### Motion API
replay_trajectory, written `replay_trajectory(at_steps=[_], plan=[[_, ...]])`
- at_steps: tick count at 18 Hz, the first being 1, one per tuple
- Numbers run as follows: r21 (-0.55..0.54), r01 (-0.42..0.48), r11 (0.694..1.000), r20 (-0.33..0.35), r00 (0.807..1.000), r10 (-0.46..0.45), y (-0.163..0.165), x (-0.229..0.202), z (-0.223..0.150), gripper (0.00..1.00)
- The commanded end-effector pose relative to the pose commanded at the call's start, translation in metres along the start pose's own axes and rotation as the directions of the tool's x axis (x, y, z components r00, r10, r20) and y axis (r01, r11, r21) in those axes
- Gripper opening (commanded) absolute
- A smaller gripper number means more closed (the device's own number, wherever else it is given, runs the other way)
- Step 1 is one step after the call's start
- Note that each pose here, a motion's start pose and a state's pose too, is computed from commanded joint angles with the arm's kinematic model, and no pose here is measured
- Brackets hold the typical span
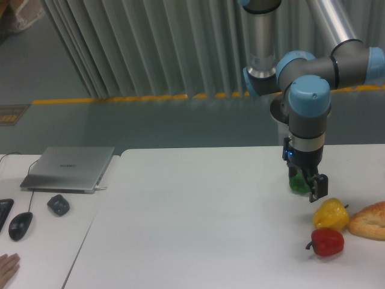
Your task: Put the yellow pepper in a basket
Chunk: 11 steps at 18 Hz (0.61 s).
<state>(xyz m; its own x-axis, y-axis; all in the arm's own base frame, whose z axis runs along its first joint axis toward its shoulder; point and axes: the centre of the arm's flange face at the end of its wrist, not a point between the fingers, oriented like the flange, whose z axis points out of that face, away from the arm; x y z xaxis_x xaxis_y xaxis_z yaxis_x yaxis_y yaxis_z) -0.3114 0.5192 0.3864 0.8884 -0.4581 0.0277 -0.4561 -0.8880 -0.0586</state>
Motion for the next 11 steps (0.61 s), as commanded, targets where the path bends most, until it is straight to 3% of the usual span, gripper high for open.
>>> replay_trajectory(at_steps=[11], plan=[[0.013, 0.01, 1.0, 0.009, 1.0, -0.01, 0.004, 0.005, 0.002, 1.0]])
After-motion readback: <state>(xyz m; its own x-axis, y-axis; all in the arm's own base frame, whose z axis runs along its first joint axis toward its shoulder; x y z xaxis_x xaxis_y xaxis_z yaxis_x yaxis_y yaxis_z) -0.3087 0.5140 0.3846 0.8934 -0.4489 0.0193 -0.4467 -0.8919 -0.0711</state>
